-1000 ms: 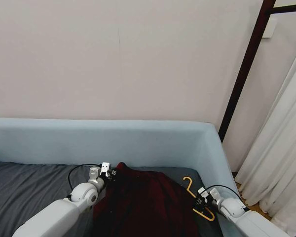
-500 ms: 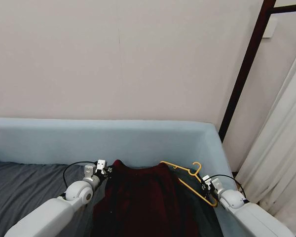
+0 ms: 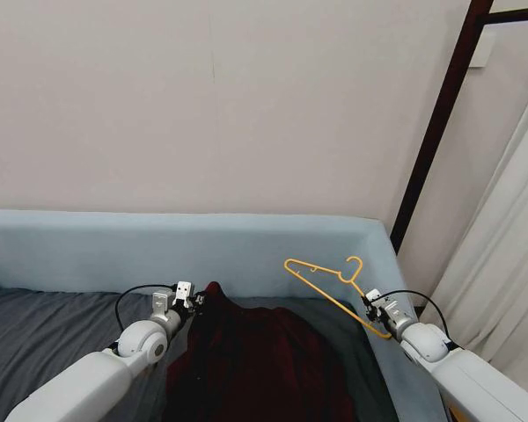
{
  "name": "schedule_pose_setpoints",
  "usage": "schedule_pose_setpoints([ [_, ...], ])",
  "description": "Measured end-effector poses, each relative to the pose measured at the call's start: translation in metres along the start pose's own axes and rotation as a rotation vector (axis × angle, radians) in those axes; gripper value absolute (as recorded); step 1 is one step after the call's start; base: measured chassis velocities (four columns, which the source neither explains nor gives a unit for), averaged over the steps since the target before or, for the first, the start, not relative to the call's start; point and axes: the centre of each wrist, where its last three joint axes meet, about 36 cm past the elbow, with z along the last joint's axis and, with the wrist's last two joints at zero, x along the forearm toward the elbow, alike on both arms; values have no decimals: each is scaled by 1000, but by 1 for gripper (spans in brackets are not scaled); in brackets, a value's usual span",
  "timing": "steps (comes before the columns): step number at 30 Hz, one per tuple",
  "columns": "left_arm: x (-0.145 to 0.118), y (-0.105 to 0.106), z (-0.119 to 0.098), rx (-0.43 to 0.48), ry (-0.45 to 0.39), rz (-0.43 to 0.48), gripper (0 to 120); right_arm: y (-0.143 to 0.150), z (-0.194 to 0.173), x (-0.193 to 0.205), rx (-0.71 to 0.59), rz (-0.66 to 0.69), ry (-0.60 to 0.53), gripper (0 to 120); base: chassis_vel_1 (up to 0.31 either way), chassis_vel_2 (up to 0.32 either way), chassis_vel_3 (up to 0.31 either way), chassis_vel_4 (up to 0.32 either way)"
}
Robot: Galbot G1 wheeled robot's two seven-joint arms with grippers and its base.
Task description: Pick up the clothes from the sofa and hang them on the clothes hanger.
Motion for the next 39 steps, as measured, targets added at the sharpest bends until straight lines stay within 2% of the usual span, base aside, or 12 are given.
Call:
schedule_pose_setpoints([
  [4,4,-5,-6,-1,-7,16,0,7,-4,16,97,26,-84,4,0,0,0,0],
  [11,16,-7,-20,-4,-5,23,0,18,-7,34,194,36,-172,4,0,0,0,0],
  [16,43,-2,-44,-23,-4,13,0,46,-10,58,233,-17,-225,4,0,0,0,0],
  [25,58,-9,-59,-41,18,-14,0,94,-4,95,284,-119,-262,4,0,0,0,0],
  [28,63,-14,-62,-52,25,-23,0,112,-13,106,285,-157,-278,4,0,0,0,0],
  [36,74,-29,-69,-61,51,-21,0,132,-33,99,272,-183,-272,4,0,0,0,0],
  [39,71,-42,-63,-67,87,-27,0,141,-37,92,251,-193,-253,4,0,0,0,0],
])
